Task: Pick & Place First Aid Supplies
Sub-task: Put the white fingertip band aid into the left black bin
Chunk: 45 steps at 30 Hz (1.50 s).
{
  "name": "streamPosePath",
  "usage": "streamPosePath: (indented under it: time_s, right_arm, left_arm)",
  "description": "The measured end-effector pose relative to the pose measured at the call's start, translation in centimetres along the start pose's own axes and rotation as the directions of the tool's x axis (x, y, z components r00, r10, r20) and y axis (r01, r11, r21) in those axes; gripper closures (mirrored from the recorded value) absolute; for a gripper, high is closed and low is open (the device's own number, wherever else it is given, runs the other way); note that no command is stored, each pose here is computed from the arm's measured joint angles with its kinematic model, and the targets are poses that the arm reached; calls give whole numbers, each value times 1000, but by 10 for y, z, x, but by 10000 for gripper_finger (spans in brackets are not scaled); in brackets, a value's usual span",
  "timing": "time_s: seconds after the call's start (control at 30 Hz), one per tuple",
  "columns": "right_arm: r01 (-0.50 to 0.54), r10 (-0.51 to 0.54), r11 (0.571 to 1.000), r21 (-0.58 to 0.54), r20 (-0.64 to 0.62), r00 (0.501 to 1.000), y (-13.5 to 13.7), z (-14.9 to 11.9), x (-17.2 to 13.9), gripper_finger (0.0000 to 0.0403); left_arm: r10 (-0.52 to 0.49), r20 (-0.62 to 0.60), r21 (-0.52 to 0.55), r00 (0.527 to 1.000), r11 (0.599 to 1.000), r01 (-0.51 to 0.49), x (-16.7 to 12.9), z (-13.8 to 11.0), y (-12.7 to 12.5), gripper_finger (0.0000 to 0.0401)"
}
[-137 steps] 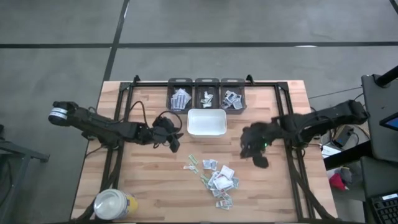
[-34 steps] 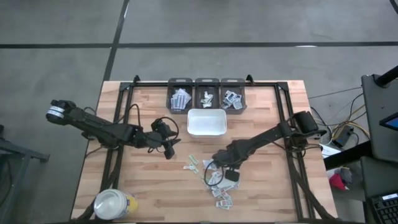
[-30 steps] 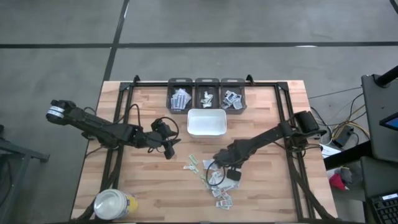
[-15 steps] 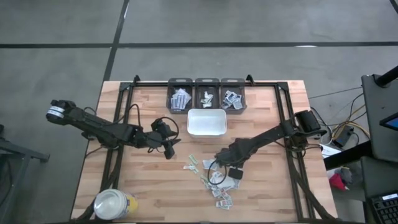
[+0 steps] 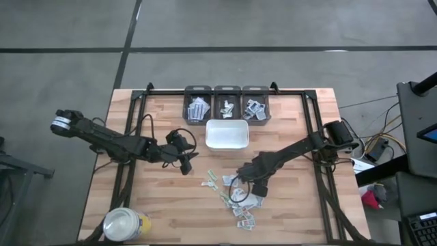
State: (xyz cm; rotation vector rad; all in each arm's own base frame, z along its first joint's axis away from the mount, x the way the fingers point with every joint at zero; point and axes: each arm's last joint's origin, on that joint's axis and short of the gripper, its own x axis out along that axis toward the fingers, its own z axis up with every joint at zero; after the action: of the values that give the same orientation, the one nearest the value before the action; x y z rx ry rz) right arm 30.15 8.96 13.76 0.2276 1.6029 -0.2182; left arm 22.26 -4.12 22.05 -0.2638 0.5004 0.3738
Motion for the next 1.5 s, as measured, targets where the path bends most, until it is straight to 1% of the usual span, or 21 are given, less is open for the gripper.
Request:
streamPosePath:
  time_s: [0.13, 0.3, 0.43, 0.53, 0.7, 0.87, 1.0, 1.13, 1.33, 1.5]
  right_arm:
    - [0, 0, 1000, -1, -12, 1000, -1, -3, -3, 265]
    - [-36, 37, 999, -7, 37, 999, -1, -4, -22, 263]
    - [-51, 51, 999, -6, 41, 998, -2, -6, -25, 259]
    - [-74, 74, 997, -7, 24, 997, -2, -7, -23, 260]
    - [-75, 75, 997, 1, -7, 997, -4, -12, -13, 259]
    - [-122, 122, 993, 0, -25, 992, -4, -15, -7, 255]
    - [-117, 117, 993, 1, -30, 993, -4, -17, -3, 255]
    - [-90, 91, 995, 46, -24, 996, -8, -21, 2, 256]
    - [-80, 82, 995, 57, -25, 996, -10, -24, 7, 274]
    - [-70, 72, 996, 61, -30, 997, -11, -25, 8, 316]
  left_arm:
    - [1, 1, 1, 1000, 1000, -1, 0, 0, 0, 252]
    - [8, 5, 2, 1000, 1000, -8, 0, 0, 0, 252]
    - [9, 5, 7, 1000, 1000, -9, 0, 0, 0, 252]
    - [10, 5, 8, 1000, 1000, -10, 0, 0, 0, 252]
    - [11, 4, 9, 1000, 1000, -11, 0, 0, 1, 252]
    - [13, 0, 12, 1000, 1000, -13, 1, -3, 2, 252]
    - [4, 19, -6, 1000, 1000, -4, 3, -9, 3, 252]
    - [-16, 55, -31, 998, 999, 18, 6, -15, 5, 252]
    - [-30, 83, -54, 996, 998, 35, 8, -21, 7, 252]
    - [-33, 89, -58, 995, 998, 39, 8, -20, 7, 252]
